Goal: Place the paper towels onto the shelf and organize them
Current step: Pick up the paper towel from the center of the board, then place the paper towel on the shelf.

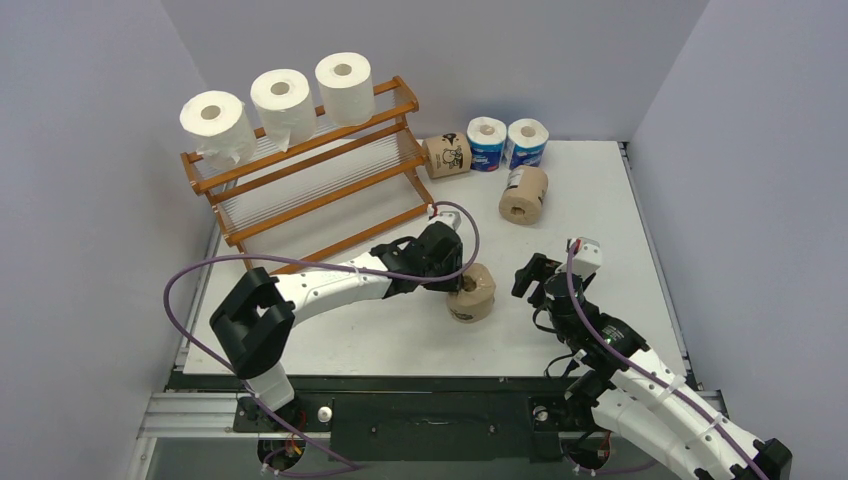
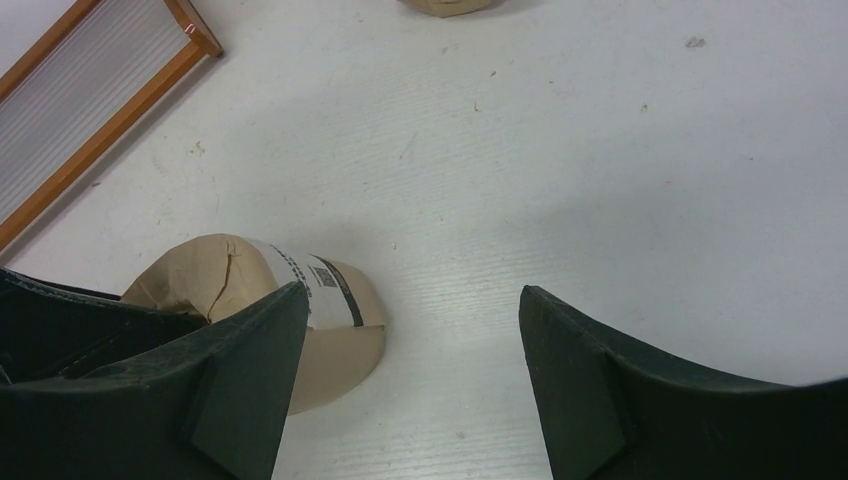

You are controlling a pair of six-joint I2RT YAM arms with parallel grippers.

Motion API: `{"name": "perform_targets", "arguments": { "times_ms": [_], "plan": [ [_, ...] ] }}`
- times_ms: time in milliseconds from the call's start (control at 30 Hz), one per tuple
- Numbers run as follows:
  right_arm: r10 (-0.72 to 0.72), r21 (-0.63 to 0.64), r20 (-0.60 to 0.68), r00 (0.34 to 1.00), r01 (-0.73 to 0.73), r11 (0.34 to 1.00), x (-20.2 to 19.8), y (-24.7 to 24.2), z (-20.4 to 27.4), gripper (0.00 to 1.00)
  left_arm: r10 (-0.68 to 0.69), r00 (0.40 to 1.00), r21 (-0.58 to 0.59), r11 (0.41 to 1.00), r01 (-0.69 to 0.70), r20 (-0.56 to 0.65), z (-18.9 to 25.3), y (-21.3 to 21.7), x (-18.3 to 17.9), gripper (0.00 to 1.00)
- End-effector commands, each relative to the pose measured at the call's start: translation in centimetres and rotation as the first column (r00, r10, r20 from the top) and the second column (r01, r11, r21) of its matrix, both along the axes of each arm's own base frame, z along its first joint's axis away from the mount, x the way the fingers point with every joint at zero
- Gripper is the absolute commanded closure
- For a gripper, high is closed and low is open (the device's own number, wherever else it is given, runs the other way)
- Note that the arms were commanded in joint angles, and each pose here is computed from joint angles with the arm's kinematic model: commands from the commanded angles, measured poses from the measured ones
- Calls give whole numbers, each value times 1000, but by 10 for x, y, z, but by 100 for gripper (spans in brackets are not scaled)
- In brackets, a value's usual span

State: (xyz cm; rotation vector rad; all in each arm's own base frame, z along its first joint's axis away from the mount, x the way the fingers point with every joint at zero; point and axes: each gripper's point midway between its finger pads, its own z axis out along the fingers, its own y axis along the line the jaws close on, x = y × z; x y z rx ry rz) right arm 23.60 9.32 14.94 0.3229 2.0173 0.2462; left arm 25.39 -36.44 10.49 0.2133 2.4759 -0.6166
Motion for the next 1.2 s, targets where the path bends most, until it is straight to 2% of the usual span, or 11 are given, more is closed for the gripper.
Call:
{"name": "perform_targets", "arguments": {
  "times_ms": [0, 100, 300, 500, 767, 1000, 1167],
  "plan": [
    [-26, -17, 26, 999, 26, 1000, 4, -5, 6, 27, 12, 999, -23, 1000, -10, 49, 23, -4, 6, 70],
    [-29, -18, 30, 999, 30, 999, 5, -6, 8, 28, 21, 998, -19, 1000, -20, 58, 30, 3, 6, 79],
    [-28, -17, 45, 999, 29, 999, 7, -5, 12, 28, 63, 993, -17, 998, -62, 99, 46, 21, 8, 81],
    [-28, -17, 48, 998, 29, 999, 10, -4, 15, 28, 161, 979, -10, 987, -161, 125, 58, 56, 17, 83],
    [-31, -13, 54, 998, 32, 999, 10, -3, 14, 29, 370, 917, -22, 928, -371, 151, 76, 140, 66, 84],
    [-44, 1, 58, 997, 44, 999, 11, -4, 13, 30, 474, 856, -21, 877, -480, 207, 96, 169, 114, 84],
    [-40, 4, 63, 997, 40, 999, 12, -2, 17, 30, 550, 811, -33, 831, -556, 199, 95, 189, 151, 86]
  ]
}}
